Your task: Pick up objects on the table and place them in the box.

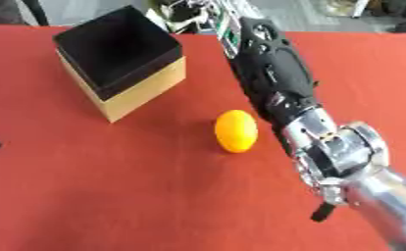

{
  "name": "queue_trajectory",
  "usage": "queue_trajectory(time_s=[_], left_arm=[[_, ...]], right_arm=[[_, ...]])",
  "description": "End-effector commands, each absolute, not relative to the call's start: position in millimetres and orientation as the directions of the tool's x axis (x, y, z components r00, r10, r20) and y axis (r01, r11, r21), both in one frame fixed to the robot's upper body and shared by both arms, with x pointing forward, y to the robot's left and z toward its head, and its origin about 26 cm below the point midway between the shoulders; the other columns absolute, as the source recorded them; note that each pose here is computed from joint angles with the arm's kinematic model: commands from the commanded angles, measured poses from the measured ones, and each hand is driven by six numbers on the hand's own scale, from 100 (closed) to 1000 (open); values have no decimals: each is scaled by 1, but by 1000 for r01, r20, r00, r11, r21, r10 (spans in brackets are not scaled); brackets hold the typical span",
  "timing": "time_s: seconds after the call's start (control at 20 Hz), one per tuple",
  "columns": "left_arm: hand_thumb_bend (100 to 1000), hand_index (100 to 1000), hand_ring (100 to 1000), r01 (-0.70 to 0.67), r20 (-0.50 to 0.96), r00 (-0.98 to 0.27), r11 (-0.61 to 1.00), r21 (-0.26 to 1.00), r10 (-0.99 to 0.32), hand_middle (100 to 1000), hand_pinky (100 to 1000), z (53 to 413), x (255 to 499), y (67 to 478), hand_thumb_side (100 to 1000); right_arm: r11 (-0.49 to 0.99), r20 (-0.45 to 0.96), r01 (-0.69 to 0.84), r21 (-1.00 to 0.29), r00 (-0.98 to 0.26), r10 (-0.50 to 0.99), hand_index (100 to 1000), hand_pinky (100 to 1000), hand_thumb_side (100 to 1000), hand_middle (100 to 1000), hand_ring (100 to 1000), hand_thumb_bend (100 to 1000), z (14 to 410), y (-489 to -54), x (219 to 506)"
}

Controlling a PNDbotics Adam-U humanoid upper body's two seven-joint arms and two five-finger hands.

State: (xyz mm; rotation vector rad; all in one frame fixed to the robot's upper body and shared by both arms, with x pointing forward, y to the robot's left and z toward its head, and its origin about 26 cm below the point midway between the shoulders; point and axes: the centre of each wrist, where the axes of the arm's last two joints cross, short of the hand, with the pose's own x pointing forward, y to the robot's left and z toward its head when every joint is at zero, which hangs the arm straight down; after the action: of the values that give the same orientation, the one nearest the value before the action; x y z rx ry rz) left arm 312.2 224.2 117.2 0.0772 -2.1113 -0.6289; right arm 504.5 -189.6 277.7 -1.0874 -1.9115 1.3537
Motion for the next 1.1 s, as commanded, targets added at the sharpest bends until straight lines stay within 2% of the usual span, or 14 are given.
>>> queue_trajectory(time_s=[0.05, 0.2, 0.3, 0.4, 0.45, 0.5, 0.55, 0.6, 0.65, 0.7, 0.75, 0.8, 1.1], left_arm=[[100, 764, 615, 179, 735, -620, 863, 473, -274, 595, 657, 127, 313, 222, 662], [100, 764, 615, 185, 733, -626, 862, 472, -267, 595, 657, 129, 314, 220, 662], [100, 764, 615, 188, 731, -629, 861, 472, -263, 595, 657, 130, 314, 218, 661], [100, 764, 614, 191, 730, -632, 861, 471, -259, 595, 657, 131, 315, 218, 661], [100, 764, 614, 192, 730, -633, 861, 470, -258, 595, 657, 131, 315, 217, 662], [100, 764, 614, 193, 730, -633, 861, 470, -257, 595, 657, 131, 315, 217, 662], [100, 764, 614, 194, 730, -634, 861, 470, -256, 595, 657, 131, 315, 217, 662], [100, 764, 614, 194, 730, -634, 861, 470, -256, 595, 657, 131, 315, 216, 662], [100, 764, 614, 195, 730, -634, 861, 471, -256, 595, 657, 131, 315, 216, 662], [100, 764, 614, 194, 730, -634, 861, 470, -256, 595, 657, 131, 315, 216, 662], [100, 764, 614, 194, 730, -634, 861, 470, -256, 595, 657, 131, 315, 216, 662], [100, 764, 614, 194, 730, -633, 861, 470, -256, 595, 657, 131, 315, 216, 663], [100, 764, 613, 184, 740, -617, 865, 467, -268, 594, 657, 127, 314, 220, 665]], right_arm=[[154, -42, 316, -936, -535, 844, 442, 693, 100, 416, 689, 100, 290, -182, 504], [141, -40, 296, -945, -528, 848, 489, 699, 100, 458, 700, 100, 280, -179, 507], [128, -39, 283, -950, -519, 854, 594, 714, 100, 549, 727, 100, 273, -178, 508], [115, -42, 274, -955, -508, 861, 749, 736, 100, 676, 766, 142, 267, -177, 510], [108, -45, 273, -956, -502, 864, 765, 739, 100, 690, 770, 149, 264, -177, 510], [104, -45, 267, -958, -499, 865, 888, 768, 100, 802, 816, 202, 261, -177, 511], [91, -53, 261, -961, -496, 866, 935, 788, 102, 856, 839, 251, 259, -176, 511], [80, -59, 257, -963, -493, 868, 970, 810, 268, 915, 865, 293, 258, -176, 511], [74, -64, 256, -964, -490, 869, 977, 818, 346, 935, 873, 321, 258, -176, 511], [70, -67, 257, -964, -486, 871, 981, 818, 384, 945, 874, 339, 258, -176, 511], [68, -68, 259, -964, -485, 872, 981, 818, 384, 945, 874, 339, 258, -176, 511], [72, -68, 264, -962, -486, 872, 983, 818, 433, 951, 876, 349, 259, -176, 511], [114, -81, 310, -944, -553, 829, 967, 804, 361, 921, 867, 271, 280, -176, 506]])
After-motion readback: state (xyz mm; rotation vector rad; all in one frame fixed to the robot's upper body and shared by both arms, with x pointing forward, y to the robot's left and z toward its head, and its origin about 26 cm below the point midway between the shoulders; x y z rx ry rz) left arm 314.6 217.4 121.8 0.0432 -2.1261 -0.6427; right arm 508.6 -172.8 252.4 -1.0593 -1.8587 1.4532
